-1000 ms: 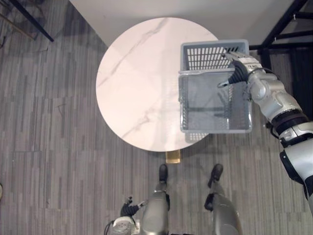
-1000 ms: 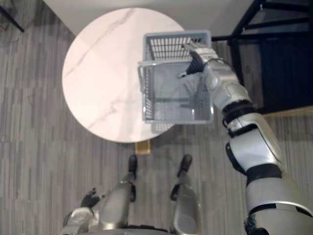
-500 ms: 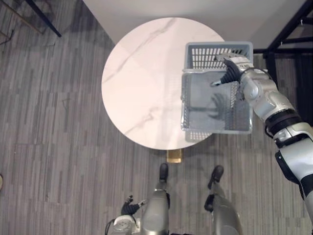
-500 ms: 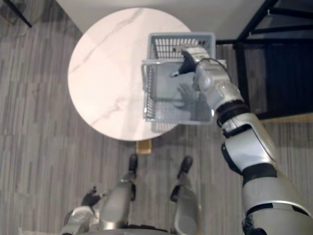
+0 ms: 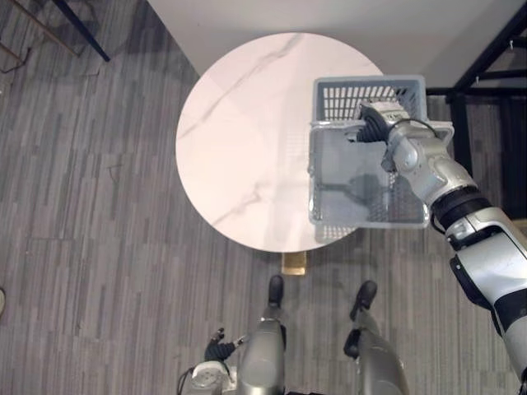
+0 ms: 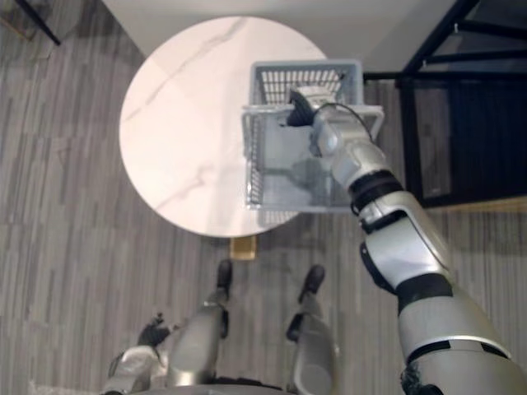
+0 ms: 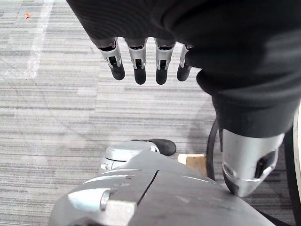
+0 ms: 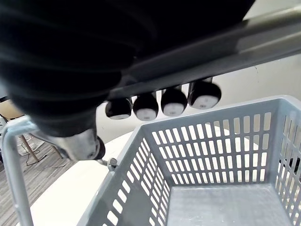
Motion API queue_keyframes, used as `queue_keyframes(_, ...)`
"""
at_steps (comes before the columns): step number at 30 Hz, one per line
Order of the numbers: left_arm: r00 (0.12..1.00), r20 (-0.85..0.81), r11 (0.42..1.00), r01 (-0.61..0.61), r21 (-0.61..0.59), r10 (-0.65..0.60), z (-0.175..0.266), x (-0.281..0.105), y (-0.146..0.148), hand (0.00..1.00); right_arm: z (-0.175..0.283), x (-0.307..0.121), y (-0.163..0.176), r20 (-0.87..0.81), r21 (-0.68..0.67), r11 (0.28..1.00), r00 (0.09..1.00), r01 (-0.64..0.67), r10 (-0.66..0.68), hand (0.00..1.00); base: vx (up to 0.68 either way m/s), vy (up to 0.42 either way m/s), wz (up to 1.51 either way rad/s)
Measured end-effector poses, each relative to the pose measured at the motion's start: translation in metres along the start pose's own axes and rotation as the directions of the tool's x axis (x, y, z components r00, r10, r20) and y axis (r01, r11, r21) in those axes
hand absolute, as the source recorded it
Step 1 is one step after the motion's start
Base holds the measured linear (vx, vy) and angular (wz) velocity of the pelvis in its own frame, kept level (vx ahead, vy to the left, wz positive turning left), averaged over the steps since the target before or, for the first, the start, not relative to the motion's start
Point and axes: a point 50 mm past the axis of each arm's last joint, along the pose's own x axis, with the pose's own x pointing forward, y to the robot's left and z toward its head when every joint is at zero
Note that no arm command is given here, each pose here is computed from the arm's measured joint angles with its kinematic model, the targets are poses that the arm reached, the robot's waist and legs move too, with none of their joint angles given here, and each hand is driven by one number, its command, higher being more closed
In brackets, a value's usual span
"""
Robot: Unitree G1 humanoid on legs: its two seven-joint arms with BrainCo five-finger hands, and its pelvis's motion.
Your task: Pick vegetable in the basket
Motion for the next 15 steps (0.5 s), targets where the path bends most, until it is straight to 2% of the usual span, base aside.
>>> queue_keyframes(11,1.000,0.002,1.000,0.008,0.029,-0.008,0.002,0.001,0.000,0.00,-0.016,-0.002,0.004,-0.065,-0.002,1.000,0.997,-0.031,0.031,1.00,0.00,0.001,0.00)
queue_keyframes(15,1.000,0.004,0.999,0.012,0.052,-0.012,0.005,0.002,-0.001,0.00,-0.015,-0.002,0.008,-0.054,-0.038,0.996,0.996,-0.079,0.077,1.00,0.03,0.009,-0.08)
